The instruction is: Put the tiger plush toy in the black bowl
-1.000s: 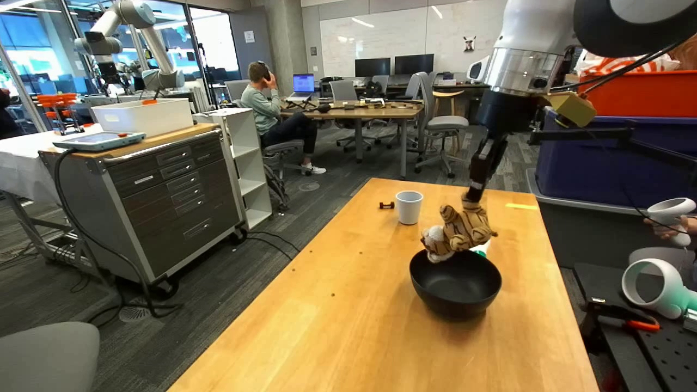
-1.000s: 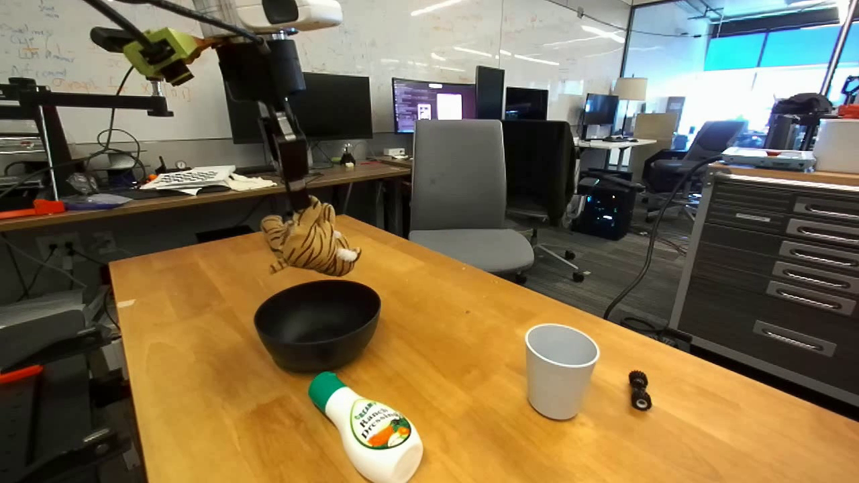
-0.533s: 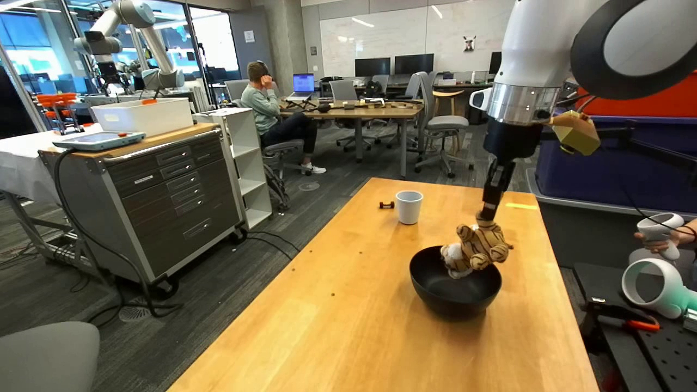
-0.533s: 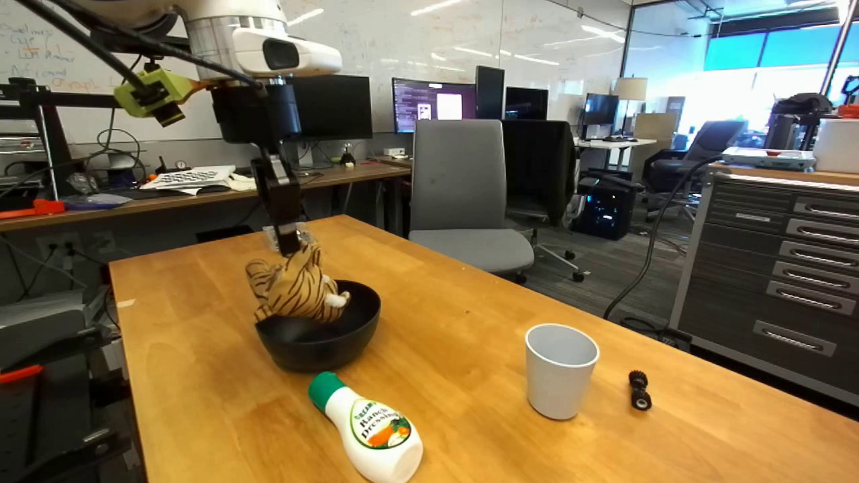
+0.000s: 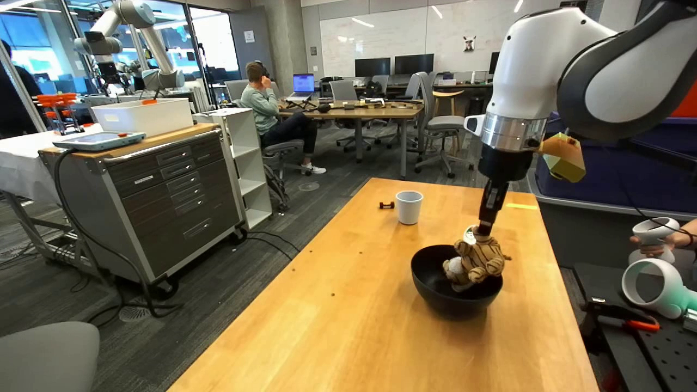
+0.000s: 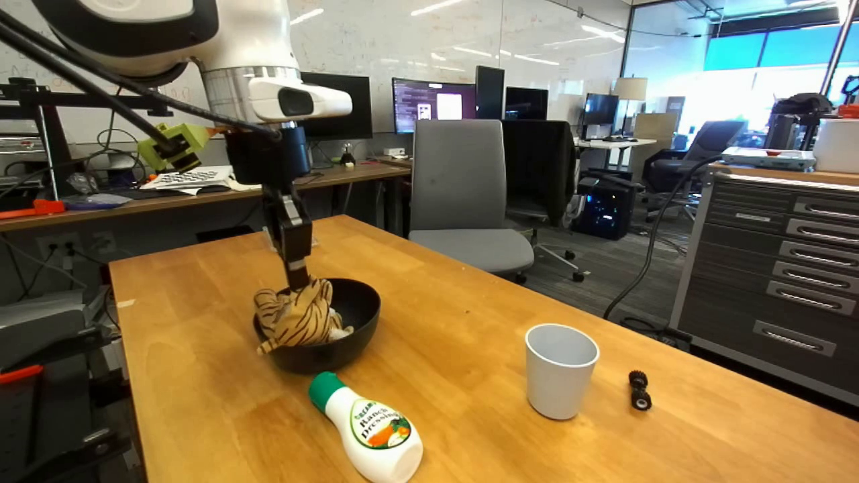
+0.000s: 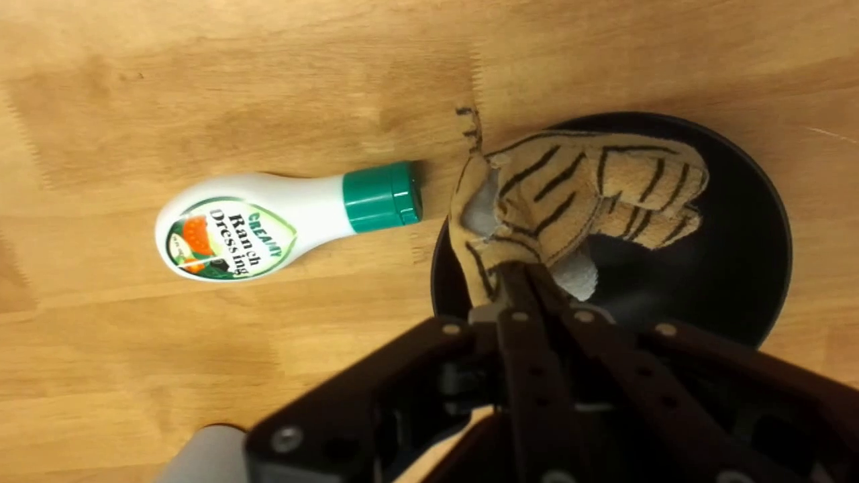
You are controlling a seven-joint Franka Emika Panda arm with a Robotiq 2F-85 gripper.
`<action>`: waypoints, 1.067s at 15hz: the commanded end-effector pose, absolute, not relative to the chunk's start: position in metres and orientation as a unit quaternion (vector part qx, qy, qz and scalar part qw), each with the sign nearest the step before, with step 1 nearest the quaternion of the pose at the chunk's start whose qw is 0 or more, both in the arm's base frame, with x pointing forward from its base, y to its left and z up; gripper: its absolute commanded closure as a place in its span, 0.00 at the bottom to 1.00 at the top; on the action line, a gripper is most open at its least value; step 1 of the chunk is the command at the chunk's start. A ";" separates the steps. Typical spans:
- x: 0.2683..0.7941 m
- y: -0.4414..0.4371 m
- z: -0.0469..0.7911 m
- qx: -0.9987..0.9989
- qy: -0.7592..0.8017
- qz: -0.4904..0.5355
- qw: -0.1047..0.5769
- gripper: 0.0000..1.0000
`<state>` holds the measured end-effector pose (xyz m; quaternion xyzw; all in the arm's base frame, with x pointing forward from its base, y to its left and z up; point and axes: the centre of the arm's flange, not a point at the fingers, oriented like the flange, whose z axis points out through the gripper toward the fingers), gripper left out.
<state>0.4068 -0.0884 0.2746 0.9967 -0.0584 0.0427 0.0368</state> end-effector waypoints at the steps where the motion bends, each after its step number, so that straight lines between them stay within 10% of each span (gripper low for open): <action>1: 0.413 -0.088 0.266 0.996 -0.051 0.051 0.048 0.99; 13: 0.421 -0.085 0.284 0.995 -0.050 0.075 0.048 0.04; 16: 0.425 -0.084 0.300 0.993 -0.055 0.089 0.057 0.00</action>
